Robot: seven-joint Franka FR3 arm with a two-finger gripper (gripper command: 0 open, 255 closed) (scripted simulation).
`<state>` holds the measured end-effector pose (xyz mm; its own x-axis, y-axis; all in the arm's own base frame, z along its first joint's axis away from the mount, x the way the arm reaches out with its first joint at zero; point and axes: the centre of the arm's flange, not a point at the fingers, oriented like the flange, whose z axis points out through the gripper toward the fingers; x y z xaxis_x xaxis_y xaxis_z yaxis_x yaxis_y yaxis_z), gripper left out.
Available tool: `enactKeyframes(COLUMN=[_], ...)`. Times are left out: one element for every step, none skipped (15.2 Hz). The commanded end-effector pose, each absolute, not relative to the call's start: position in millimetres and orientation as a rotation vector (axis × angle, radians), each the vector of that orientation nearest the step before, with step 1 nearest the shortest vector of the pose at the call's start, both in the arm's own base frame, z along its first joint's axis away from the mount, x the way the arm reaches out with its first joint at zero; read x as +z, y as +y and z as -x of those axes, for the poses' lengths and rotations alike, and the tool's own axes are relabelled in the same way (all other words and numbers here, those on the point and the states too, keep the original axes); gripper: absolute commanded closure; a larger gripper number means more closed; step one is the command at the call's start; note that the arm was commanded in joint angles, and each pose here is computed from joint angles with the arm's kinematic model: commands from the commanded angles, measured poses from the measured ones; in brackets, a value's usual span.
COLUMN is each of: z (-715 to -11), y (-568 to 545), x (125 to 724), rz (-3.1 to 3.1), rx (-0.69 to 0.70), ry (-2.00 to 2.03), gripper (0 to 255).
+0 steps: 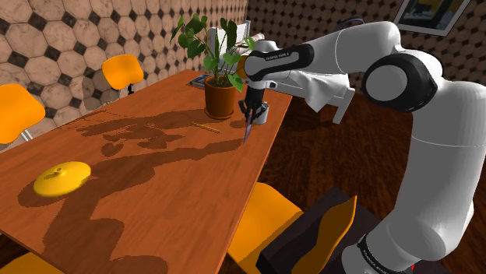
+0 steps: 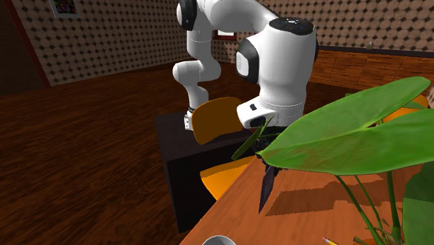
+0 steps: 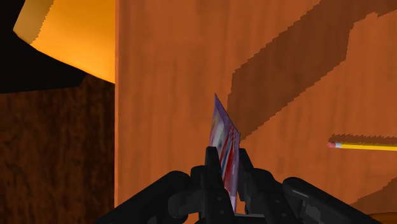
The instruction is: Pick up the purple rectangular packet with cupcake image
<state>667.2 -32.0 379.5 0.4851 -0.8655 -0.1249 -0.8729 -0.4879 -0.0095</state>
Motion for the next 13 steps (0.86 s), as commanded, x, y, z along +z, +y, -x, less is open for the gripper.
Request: enactKeyframes(z=[-668, -668, -668, -668, -668, -668, -668, -668, -668, -668, -668, -668, -668], y=[-31, -31, -31, -31, -31, -31, -31, -31, -31, -31, -31, -31, -31], x=[391, 396, 402, 407, 412, 417, 423, 428, 433, 439, 444, 445, 445], rz=[2.645, 2.645, 2.645, 2.645, 2.645, 2.645, 2.645, 2.645, 2.645, 2.645, 2.645, 2.645, 2.645], rx=[0.159, 0.159, 0.159, 0.159, 0.159, 0.159, 0.159, 0.159, 0.159, 0.159, 0.159, 0.159, 0.159], ry=[1.551, 1.551, 1.551, 1.551, 1.551, 1.551, 1.551, 1.551, 1.551, 1.551, 1.551, 1.551, 1.551], gripper=[255, 255, 255, 255, 255, 255, 255, 255, 255, 255, 255, 255, 255])
